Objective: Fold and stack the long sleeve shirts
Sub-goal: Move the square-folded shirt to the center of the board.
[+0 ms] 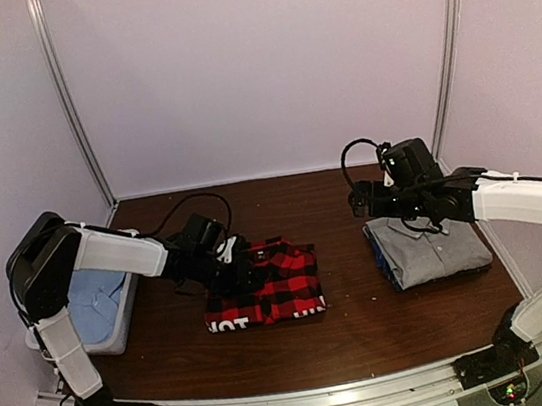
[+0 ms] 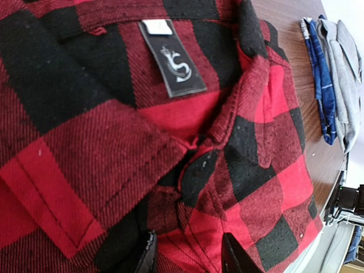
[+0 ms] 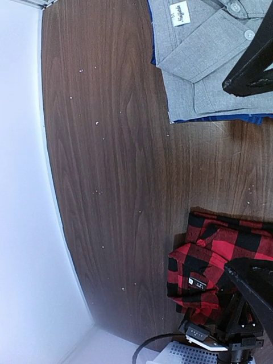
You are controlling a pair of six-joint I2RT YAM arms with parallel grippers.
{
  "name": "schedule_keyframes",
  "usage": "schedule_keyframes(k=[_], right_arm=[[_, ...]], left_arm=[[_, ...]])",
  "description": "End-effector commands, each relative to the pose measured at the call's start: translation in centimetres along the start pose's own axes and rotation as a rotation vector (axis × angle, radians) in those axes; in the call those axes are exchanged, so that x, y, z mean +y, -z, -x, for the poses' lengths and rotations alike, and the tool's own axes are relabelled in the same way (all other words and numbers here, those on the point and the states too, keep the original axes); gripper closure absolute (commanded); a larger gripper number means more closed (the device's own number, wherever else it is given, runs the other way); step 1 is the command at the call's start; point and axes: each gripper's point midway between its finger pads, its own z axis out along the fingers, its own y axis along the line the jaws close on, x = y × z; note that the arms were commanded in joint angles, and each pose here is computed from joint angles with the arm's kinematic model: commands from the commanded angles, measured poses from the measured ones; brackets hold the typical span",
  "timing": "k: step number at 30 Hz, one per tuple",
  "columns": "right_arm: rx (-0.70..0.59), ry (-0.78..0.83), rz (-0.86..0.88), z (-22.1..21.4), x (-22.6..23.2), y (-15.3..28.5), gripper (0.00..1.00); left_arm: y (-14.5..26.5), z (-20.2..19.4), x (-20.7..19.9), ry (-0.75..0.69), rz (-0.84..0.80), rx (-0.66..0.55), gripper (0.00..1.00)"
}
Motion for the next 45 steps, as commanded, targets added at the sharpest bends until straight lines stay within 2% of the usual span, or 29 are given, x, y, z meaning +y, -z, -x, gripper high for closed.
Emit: schedule_keyframes(k=[1, 10, 19, 28, 35, 41, 45], right_arm=[[0.007, 0.012, -0.036, -0.5, -0.9, -0.2, 0.0], [0.055, 0.023, -0.055, -2.3, -1.7, -1.0, 0.0], [0.098, 0.04, -0.143, -4.3, -4.0, -0.8, 0.0], [0.079, 0.012, -0.178, -4.2, -5.4, 0.3, 0.0], [0.065, -0.007, -0.236, -3.5, -7.2, 0.8, 0.0], [0.068, -0.064, -0.343, -3.2, -11.6, 0.4, 0.0], [0.032, -0.143, -0.43, -1.6, -15.9, 0.6, 0.0]], left_arm=[[1.9, -2.7, 5.0, 0.037, 0.147, 0.048, 0.6], [5.6, -5.3, 8.3, 0.085, 0.206, 0.046, 0.6], [7.8, -6.9, 8.7, 0.095, 0.221, 0.042, 0.59], [8.1, -4.7, 3.6, 0.005, 0.085, 0.002, 0.59], [4.7, -6.2, 0.0, -0.075, 0.03, 0.093, 0.59], [2.1, -8.4, -1.3, -0.104, -0.002, 0.172, 0.59], [2.0, -8.2, -1.8, -0.12, -0.017, 0.171, 0.59]])
